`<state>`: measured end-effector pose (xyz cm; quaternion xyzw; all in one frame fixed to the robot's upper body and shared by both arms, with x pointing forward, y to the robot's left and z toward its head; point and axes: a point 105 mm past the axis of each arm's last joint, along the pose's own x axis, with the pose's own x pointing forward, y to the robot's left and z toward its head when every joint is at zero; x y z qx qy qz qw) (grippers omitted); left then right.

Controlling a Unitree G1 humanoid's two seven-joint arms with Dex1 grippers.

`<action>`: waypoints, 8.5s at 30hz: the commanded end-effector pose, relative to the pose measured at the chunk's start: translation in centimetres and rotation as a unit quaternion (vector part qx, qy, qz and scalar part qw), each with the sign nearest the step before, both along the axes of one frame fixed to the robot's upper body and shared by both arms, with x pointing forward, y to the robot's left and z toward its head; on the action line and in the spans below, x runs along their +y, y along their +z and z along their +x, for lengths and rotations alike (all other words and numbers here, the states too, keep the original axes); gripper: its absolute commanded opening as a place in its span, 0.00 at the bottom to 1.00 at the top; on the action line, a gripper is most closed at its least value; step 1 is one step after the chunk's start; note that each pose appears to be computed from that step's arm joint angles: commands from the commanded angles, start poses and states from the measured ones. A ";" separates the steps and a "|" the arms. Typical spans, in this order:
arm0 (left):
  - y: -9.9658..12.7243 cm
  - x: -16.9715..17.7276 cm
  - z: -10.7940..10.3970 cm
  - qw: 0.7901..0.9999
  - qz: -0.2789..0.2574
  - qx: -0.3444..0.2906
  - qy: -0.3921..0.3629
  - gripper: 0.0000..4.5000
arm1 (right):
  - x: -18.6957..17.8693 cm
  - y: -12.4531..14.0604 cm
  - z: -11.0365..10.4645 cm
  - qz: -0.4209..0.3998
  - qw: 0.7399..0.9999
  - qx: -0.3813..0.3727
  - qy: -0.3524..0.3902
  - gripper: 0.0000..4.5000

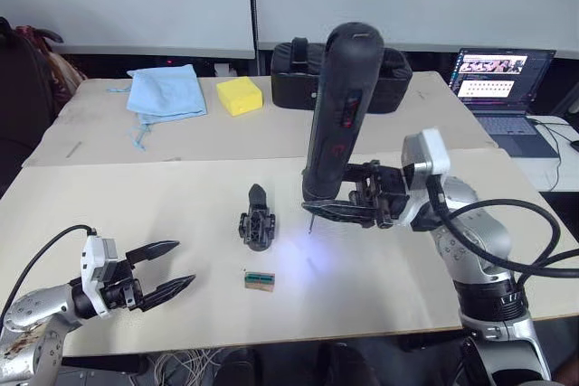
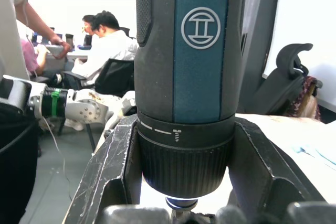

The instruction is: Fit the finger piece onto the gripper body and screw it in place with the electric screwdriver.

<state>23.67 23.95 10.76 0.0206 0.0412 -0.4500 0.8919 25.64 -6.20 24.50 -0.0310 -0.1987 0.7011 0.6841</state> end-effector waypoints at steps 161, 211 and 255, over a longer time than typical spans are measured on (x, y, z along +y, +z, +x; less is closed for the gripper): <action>-5.4 -11.7 6.1 0.991 0.087 0.000 -0.097 0.52 | 10.3 5.0 1.4 0.020 0.999 -0.010 0.026 0.42; -6.3 -11.2 5.5 0.992 0.078 0.019 -0.093 0.52 | 11.9 1.3 1.6 -0.024 0.998 0.040 0.032 0.42; -6.2 -11.2 5.3 0.992 0.078 0.024 -0.095 0.52 | 12.3 -0.2 2.1 -0.039 0.998 0.038 0.013 0.42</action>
